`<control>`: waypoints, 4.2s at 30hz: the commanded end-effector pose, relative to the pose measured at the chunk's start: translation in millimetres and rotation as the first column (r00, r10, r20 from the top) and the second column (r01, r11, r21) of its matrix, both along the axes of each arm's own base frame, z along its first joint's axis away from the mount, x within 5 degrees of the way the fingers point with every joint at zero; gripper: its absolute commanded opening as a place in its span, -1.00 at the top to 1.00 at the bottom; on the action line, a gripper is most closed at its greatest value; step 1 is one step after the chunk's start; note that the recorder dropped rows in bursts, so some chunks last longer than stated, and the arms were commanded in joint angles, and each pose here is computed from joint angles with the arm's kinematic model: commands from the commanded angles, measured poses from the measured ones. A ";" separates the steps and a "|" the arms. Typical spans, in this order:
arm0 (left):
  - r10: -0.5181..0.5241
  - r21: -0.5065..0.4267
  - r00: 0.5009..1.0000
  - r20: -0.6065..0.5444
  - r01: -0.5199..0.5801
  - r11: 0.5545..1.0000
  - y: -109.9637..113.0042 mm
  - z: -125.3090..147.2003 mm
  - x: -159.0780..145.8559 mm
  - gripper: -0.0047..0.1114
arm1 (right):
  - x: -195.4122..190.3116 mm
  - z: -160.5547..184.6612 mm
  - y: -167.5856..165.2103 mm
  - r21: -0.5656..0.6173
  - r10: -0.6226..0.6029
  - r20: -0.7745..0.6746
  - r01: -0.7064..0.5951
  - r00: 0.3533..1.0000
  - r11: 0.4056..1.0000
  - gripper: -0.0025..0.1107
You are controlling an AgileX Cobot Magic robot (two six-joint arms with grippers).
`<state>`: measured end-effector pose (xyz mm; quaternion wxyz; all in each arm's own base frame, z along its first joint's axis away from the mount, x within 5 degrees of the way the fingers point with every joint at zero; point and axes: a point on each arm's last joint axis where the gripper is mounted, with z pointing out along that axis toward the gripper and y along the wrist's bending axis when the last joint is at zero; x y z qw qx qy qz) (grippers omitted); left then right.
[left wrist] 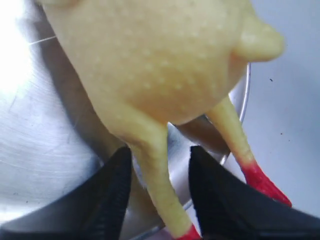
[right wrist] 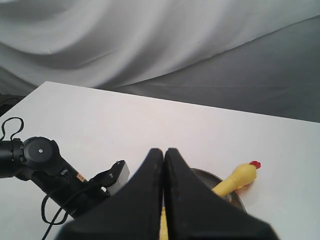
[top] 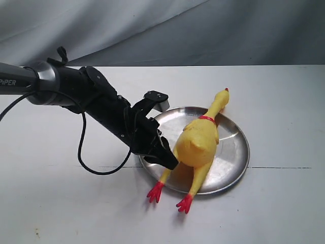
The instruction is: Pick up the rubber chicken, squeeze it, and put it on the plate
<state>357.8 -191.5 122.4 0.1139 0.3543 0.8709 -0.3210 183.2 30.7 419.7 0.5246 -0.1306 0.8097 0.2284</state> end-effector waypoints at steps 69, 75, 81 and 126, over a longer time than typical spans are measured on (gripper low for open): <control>0.787 -0.606 0.096 0.610 -0.583 0.541 169.4 352.1 -289.8 0.92 | -114.3 154.5 14.3 -0.041 0.004 0.615 0.027 0.789 0.999 0.96; 0.751 -0.631 0.007 0.660 -0.538 0.559 158.6 355.8 -322.2 0.92 | -122.4 149.9 17.7 -0.092 0.066 0.591 -0.015 0.804 0.996 0.96; 0.678 -0.675 -0.218 0.702 -0.510 0.534 157.4 362.8 -356.7 0.92 | -156.4 144.9 4.8 -0.151 -0.023 0.599 0.141 0.800 0.978 0.96; 0.792 -0.626 -0.119 0.599 -0.686 0.371 186.2 145.4 -319.3 0.92 | -144.7 -126.0 -21.8 0.110 -0.393 0.501 0.394 0.771 0.913 0.96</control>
